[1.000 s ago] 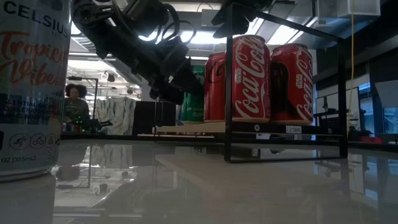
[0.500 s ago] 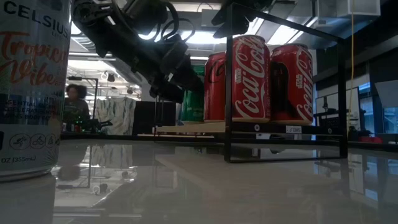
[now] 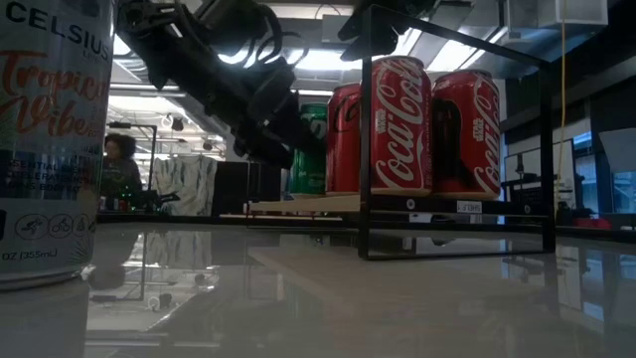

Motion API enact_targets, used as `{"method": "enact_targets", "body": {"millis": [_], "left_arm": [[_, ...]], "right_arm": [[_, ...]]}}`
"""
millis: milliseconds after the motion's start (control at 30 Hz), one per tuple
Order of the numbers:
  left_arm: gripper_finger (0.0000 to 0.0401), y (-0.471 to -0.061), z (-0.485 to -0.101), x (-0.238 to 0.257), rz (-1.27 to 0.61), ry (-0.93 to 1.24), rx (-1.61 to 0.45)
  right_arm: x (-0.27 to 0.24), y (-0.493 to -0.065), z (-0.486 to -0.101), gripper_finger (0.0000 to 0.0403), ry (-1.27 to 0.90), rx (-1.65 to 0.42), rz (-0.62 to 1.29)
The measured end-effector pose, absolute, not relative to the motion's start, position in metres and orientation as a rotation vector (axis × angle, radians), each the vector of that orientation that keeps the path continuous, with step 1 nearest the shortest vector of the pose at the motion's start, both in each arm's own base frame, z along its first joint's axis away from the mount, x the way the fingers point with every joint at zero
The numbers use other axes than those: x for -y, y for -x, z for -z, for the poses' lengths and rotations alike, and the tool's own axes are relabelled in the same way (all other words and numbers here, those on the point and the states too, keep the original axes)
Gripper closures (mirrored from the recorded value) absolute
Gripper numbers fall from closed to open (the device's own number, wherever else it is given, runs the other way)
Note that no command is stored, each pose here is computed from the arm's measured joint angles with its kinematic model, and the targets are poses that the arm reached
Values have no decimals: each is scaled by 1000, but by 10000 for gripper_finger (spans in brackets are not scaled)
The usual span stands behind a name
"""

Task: Place canned beverage on shelf
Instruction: Put the green soda can on the shelf aligned with the other green soda can

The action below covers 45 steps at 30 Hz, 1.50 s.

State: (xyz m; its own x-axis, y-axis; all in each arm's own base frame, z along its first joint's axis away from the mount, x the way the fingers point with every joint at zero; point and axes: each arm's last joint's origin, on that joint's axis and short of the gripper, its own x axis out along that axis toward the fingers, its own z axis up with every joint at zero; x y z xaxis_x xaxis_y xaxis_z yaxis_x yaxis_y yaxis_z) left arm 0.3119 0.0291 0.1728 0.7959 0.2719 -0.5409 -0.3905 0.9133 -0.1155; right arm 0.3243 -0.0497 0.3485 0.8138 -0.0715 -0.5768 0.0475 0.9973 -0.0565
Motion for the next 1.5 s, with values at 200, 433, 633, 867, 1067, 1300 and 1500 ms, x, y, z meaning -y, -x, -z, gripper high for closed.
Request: {"method": "enact_targets", "body": {"millis": [200,433,633,867,1067,1300,1500], "left_arm": [[8,-306,-186,-29,-357,228,-523],[8,-296,-196,-24,-292,243,-567],[8,-291,-194,-20,-207,270,-637],[8,-290,-194,-20,-210,268,-641],[9,-291,-196,-19,-215,264,-622],[9,-295,-201,-12,-171,265,-561],[9,-297,-203,-9,-154,261,-536]], "right_arm": [[50,-324,-349,38,40,-617,63],[50,-324,-349,38,41,-617,64],[50,-324,-349,38,41,-617,64],[50,-324,-349,38,40,-617,63],[50,-324,-349,38,40,-617,63],[50,-324,-349,38,40,-617,63],[50,-324,-349,38,40,-617,63]]}}
